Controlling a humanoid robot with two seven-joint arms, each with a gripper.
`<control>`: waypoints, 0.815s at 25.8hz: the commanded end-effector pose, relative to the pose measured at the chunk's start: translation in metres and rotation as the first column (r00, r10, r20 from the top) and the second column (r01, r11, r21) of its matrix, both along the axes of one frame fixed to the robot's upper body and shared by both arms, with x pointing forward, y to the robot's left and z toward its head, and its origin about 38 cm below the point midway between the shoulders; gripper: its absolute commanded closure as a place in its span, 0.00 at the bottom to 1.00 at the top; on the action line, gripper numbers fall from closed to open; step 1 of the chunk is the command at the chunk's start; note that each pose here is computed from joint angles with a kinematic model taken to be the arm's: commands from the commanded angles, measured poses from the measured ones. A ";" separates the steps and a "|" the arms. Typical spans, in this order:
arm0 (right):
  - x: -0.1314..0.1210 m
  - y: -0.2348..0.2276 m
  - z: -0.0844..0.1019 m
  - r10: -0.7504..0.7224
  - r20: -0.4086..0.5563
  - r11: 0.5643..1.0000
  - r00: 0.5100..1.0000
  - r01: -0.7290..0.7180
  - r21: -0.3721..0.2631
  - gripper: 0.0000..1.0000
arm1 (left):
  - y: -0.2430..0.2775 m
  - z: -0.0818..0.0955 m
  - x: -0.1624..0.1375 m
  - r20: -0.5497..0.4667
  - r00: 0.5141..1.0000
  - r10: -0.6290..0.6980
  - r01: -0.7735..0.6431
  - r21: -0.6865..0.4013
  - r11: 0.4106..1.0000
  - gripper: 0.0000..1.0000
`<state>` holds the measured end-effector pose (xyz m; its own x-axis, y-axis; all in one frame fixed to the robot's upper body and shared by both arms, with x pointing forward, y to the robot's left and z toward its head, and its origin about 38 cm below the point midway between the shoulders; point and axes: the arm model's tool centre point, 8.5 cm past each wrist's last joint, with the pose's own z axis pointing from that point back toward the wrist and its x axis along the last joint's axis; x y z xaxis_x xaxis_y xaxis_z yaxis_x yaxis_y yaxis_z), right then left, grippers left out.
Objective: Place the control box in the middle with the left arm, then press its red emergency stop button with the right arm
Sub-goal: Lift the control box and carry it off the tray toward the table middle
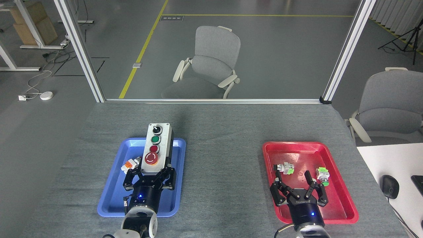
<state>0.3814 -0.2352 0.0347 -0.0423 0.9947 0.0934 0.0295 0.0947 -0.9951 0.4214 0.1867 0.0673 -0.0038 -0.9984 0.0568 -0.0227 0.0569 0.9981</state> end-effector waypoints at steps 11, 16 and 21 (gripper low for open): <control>-0.002 0.002 0.003 0.002 0.009 1.000 1.000 -0.002 0.012 0.03 | -0.132 -0.017 0.021 -0.217 0.965 -0.149 0.167 0.068 0.984 1.00; -0.002 0.003 0.008 0.002 0.026 1.000 1.000 -0.003 0.016 0.03 | -0.139 -0.053 0.029 -0.359 0.916 -0.178 0.237 0.129 0.963 1.00; -0.004 0.005 0.010 0.013 0.033 1.000 0.999 -0.014 0.019 0.03 | -0.148 -0.050 0.033 -0.369 0.907 -0.205 0.266 0.123 0.956 1.00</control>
<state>0.3788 -0.2308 0.0444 -0.0517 0.9927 0.1090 0.0590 0.1120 -0.9919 0.4518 0.0431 0.0163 -0.2357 -0.9698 -0.0625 0.3190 -0.1380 0.9377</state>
